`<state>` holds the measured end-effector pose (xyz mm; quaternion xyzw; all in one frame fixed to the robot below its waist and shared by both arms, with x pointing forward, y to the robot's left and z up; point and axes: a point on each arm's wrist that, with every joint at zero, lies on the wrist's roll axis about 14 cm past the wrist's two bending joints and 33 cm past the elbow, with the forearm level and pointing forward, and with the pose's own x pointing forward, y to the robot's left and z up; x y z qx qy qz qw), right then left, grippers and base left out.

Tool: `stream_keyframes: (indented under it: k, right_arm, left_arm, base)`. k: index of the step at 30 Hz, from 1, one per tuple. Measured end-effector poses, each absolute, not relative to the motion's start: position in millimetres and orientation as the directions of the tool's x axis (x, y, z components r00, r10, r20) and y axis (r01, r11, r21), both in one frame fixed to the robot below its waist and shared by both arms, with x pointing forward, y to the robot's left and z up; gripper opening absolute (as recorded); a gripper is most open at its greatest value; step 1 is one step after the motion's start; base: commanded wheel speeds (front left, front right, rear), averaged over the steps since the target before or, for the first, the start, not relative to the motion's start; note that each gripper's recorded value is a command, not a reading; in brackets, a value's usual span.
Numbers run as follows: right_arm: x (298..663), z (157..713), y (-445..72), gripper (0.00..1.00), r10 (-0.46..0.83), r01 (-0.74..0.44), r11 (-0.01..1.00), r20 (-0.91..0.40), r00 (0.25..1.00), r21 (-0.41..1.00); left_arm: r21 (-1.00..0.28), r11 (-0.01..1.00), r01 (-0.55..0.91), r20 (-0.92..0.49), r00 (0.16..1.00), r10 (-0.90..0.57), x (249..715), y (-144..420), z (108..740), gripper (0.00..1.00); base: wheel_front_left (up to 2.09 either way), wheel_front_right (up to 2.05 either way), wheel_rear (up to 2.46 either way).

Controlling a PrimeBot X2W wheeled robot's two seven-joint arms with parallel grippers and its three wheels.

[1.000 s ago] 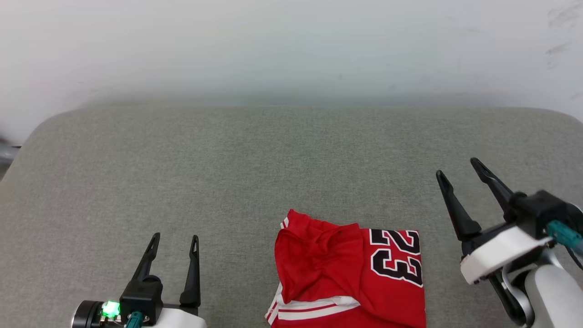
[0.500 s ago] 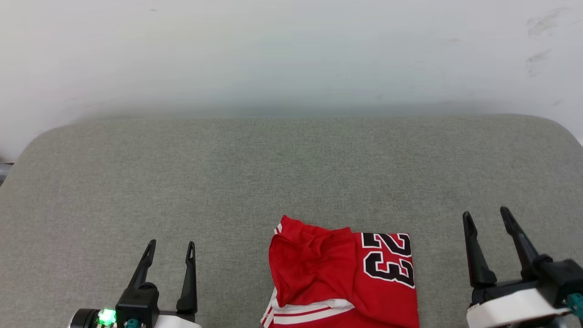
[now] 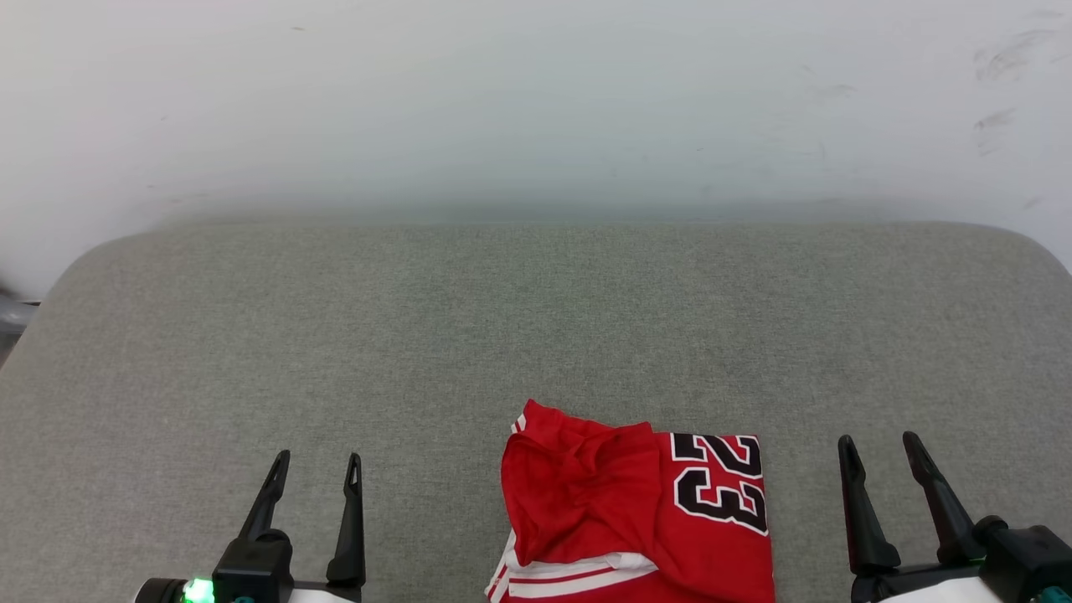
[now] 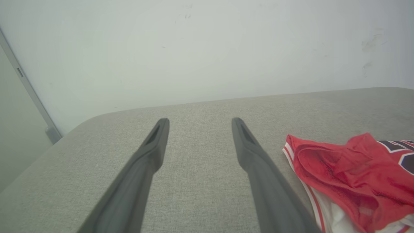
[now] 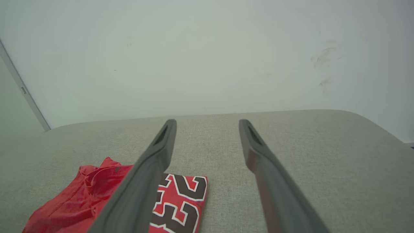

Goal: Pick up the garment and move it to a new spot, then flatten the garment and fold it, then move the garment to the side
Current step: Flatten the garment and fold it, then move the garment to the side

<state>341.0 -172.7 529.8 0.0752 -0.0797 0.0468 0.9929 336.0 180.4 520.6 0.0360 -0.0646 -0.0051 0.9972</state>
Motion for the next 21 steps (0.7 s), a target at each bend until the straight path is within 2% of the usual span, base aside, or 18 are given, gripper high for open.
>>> stream_keyframes:
  k: [16,21]
  right_arm:
    - [340,519,-174,1.0,0.071,-0.091,0.984,0.132,0.989,0.154]
    - [363,551,-187,1.0,0.073,-0.097,0.99,0.214,0.974,0.103]
  left_arm:
    - [0.073,0.997,-0.008,0.127,0.992,-0.002,334,185,520,1.0]
    - [0.077,0.997,-0.005,0.121,0.993,-0.005,334,185,518,1.0]
  base:
    - [0.0,0.0,0.0]
    - [0.0,0.0,0.0]
